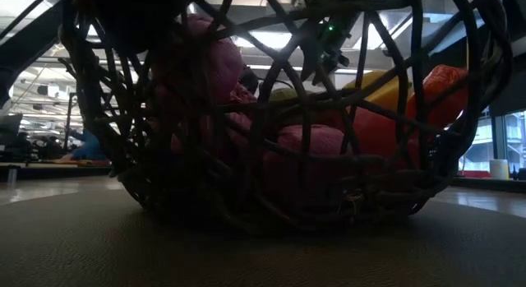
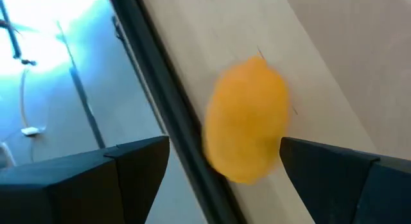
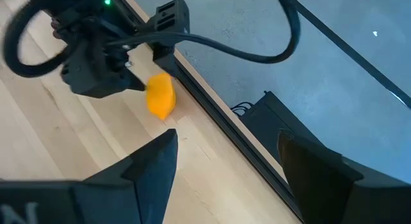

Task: Build produce basket
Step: Put the lemon into the mesh basket

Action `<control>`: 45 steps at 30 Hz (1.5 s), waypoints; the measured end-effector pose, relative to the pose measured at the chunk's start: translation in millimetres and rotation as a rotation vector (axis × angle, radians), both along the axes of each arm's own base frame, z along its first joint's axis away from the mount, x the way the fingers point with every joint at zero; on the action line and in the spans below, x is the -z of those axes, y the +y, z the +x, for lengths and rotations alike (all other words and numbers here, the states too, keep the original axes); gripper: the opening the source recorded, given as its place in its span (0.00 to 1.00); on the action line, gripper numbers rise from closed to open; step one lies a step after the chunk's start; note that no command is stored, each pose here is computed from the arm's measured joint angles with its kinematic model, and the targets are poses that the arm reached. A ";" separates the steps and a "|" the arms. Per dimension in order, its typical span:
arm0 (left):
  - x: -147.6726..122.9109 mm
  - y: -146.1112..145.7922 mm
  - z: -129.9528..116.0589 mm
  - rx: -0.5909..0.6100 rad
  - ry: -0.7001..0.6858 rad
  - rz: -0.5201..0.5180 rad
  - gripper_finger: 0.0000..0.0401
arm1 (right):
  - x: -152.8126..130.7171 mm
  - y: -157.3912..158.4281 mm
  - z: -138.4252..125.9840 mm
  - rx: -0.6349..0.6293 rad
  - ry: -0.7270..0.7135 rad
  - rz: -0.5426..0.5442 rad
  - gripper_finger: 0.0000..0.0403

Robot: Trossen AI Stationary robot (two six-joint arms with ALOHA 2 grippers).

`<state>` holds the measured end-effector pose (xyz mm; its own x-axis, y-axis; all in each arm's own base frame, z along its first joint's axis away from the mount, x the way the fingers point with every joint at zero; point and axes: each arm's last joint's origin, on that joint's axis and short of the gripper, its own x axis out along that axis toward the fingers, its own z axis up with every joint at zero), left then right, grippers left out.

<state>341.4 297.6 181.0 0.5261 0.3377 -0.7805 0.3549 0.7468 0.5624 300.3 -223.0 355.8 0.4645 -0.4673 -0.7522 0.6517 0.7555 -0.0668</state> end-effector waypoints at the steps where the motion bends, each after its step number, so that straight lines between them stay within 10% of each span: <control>1: 2.2 0.3 -0.1 -0.003 0.008 -0.002 0.72 | 0.0 0.0 0.0 0.000 0.000 0.000 0.64; 15: -10.9 -7.8 -0.9 -0.032 0.092 0.094 0.72 | 0.0 0.0 0.0 0.000 0.000 0.000 0.64; 21: -20.1 -26.2 -11.3 0.063 0.112 -0.105 0.72 | 0.0 -0.2 0.0 -0.096 0.060 -0.060 0.64; 45: -23.6 -37.9 8.6 -0.037 0.016 -0.095 0.72 | 0.0 -0.1 0.1 -0.134 0.082 -0.083 0.64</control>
